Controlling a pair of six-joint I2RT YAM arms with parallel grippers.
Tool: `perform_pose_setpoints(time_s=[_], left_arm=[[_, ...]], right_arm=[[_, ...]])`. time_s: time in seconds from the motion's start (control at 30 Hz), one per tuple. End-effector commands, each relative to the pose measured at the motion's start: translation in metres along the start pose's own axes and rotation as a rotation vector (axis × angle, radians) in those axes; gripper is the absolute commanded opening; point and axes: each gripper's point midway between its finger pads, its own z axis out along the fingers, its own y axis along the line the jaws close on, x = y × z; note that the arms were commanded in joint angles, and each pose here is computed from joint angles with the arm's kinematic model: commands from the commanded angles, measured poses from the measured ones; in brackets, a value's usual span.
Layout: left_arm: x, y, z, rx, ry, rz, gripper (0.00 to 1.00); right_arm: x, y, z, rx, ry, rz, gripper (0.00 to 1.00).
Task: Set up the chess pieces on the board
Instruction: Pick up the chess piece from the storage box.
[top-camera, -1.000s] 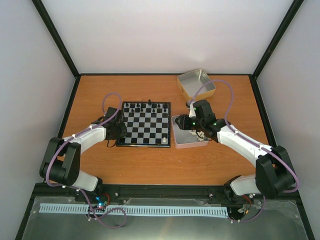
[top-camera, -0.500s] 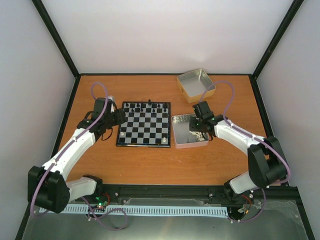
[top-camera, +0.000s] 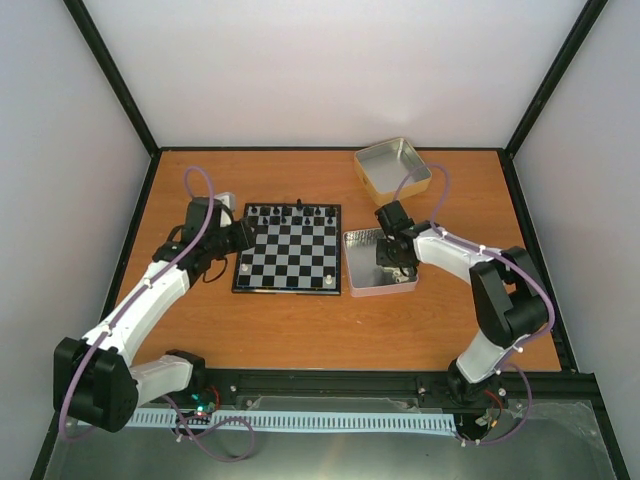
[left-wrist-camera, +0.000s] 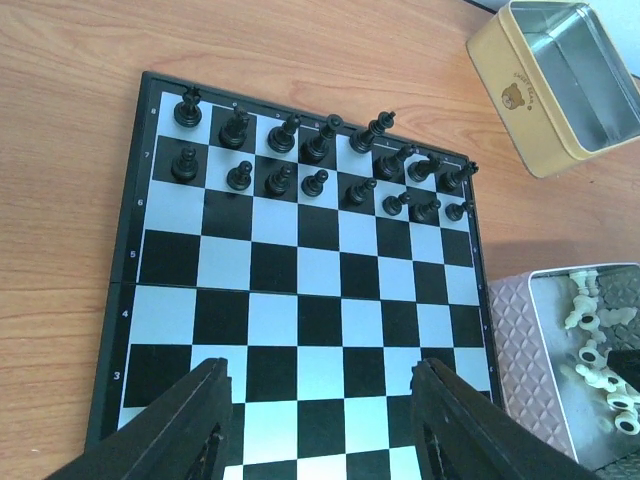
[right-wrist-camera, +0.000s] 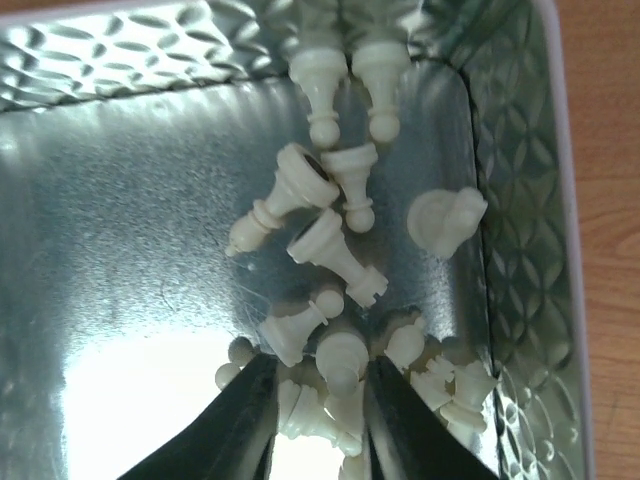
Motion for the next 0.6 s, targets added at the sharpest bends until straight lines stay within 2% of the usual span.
perform_pose_setpoints(time_s=[0.0,0.3,0.57], left_arm=[[-0.005,-0.003,0.0,0.018,-0.018,0.024,0.5],[-0.004,-0.002,0.0,0.011,-0.018,0.026,0.5],[-0.007,0.008,-0.004,-0.049,-0.029,0.01,0.5]], right_arm=[[-0.003,-0.006,0.003,0.033,0.012,0.005,0.23],[-0.005,-0.007,0.014,0.06,0.021,-0.008,0.23],[-0.012,-0.008,0.011,0.071,0.003,-0.012,0.08]])
